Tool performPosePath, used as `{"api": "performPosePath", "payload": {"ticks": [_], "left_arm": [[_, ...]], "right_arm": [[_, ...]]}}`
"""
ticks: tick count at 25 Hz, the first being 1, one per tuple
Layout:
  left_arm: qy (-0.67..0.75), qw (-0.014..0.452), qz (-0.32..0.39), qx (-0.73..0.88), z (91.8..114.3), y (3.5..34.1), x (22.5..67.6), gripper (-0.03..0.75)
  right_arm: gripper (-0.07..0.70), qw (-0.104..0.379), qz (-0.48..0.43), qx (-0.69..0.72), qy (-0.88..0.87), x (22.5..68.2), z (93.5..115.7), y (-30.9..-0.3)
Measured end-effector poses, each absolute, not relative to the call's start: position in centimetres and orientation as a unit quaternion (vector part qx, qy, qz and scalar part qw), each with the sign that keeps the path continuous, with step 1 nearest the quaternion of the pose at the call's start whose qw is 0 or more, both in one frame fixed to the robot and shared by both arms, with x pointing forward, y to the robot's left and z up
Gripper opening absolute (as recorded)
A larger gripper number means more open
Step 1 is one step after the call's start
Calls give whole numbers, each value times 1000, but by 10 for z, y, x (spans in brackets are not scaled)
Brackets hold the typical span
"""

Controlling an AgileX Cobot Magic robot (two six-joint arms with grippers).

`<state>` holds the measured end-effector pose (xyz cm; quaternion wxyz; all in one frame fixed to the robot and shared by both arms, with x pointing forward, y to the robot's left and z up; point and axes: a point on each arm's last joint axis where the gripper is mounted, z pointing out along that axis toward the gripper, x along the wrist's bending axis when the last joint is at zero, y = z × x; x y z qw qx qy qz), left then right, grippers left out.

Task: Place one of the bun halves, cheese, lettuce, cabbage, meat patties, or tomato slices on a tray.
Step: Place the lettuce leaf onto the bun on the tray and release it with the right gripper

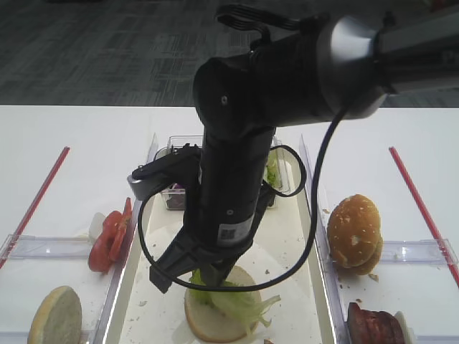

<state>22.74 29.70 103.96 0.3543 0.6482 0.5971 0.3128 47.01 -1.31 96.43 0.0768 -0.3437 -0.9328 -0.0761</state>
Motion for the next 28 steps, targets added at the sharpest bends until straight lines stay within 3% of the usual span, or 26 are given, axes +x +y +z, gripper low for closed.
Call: {"api": "performPosePath", "payload": {"ticks": [9,21,28], "left_arm": [[597,354,313,648,1040,297,227,429],[597,354,313,648,1040,297,227,429],[597,354,313,648,1040,297,227,429]], "right_arm": [[33,82,-62,-343,-934,473,946,-10],[34,80,-66,-336,-936,474,944,-9],[117,74,-77,-337,-935,476,944,-7]]}}
